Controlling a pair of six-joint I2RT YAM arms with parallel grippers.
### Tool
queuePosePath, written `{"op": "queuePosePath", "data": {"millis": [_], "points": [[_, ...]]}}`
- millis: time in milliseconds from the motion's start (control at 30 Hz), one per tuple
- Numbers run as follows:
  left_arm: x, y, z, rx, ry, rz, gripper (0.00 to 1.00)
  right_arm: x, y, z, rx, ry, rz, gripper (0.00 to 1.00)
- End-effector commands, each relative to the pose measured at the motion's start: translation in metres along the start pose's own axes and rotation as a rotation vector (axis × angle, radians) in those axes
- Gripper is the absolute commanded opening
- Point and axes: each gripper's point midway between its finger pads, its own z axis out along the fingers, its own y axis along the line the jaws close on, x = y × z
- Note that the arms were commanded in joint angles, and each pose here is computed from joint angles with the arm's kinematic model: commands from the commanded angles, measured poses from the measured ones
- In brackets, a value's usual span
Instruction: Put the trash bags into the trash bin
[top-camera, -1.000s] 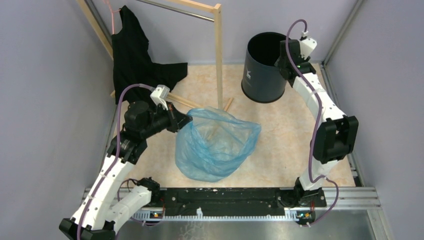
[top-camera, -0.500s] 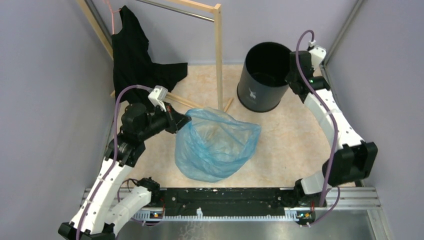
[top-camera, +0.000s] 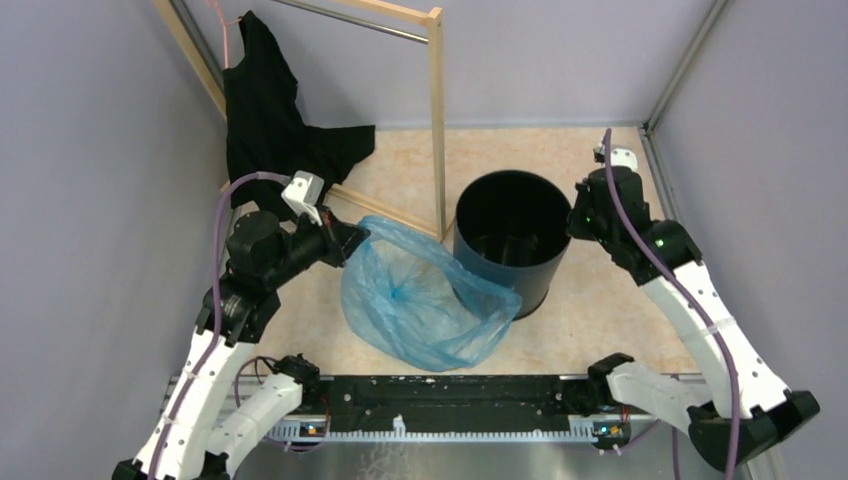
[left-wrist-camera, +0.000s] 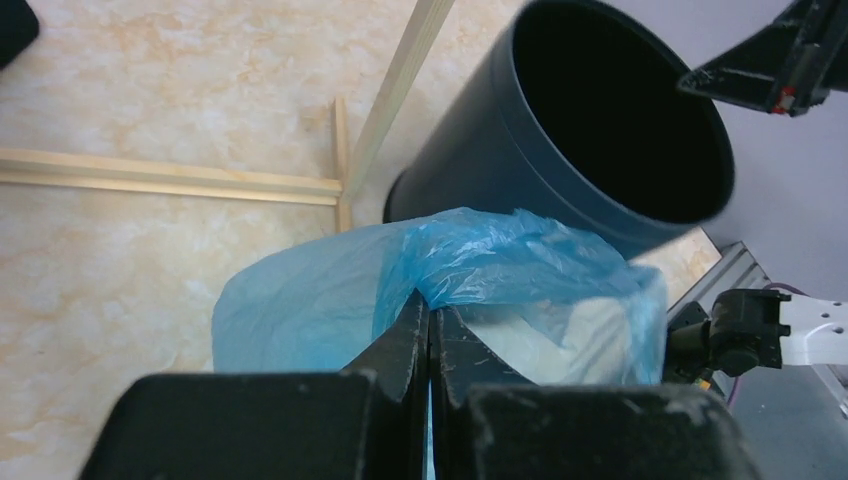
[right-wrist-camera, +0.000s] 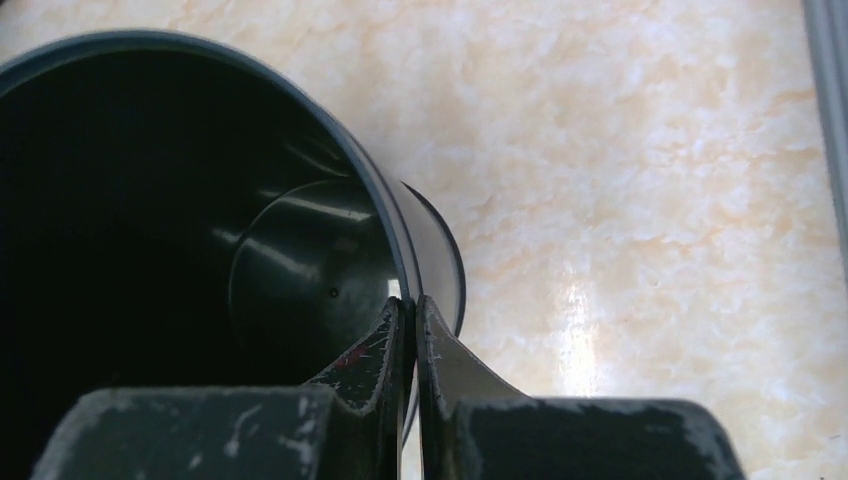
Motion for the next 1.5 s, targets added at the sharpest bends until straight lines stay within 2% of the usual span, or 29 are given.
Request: {"op": "queuePosePath", "data": {"millis": [0, 67, 200, 333, 400, 500, 600, 700, 833, 1067, 1267, 1467], "points": [[-0.020, -0.004, -0.013, -0.012, -0.074, 0.061, 0.00, 0.035, 0.011, -0.025, -0.143, 0.095, -0.017, 0.00], [-0.022, -0.007, -0.015, -0.005, -0.086, 0.063, 0.00, 0.036, 0.013, -0.029, -0.171, 0.086, -0.026, 0.00], [-0.024, -0.010, -0.017, 0.005, -0.085, 0.059, 0.00, 0.008, 0.010, -0.044, -0.162, 0.032, -0.067, 0.42], [-0.025, -0.010, -0.017, 0.000, -0.080, 0.058, 0.00, -0.048, 0.017, -0.067, -0.172, -0.069, -0.112, 0.68], [-0.026, -0.009, -0.017, -0.005, -0.080, 0.057, 0.00, -0.073, 0.037, -0.074, -0.251, -0.115, -0.116, 0.78], [-0.028, -0.010, -0.017, -0.006, -0.079, 0.049, 0.00, -0.096, 0.092, -0.090, -0.459, -0.163, -0.112, 0.87], [-0.028, -0.009, -0.016, -0.016, -0.072, 0.028, 0.00, -0.092, 0.167, -0.111, -0.660, -0.185, -0.167, 0.94], [-0.026, -0.007, -0.014, -0.026, -0.059, 0.002, 0.00, -0.070, 0.236, -0.129, -0.827, -0.171, -0.226, 0.98], [-0.027, -0.004, -0.012, -0.047, -0.052, -0.025, 0.00, -0.031, 0.307, -0.148, -1.012, -0.145, -0.319, 0.99], [-0.039, -0.002, -0.011, -0.087, -0.085, -0.093, 0.00, 0.033, 0.346, -0.146, -1.201, -0.078, -0.321, 0.99], [-0.043, 0.000, -0.003, -0.099, -0.088, -0.149, 0.00, 0.065, 0.355, -0.140, -1.104, -0.071, -0.346, 0.99], [-0.054, 0.007, -0.002, -0.153, -0.127, -0.190, 0.00, 0.091, 0.361, -0.141, -0.990, -0.102, -0.255, 0.99]]}}
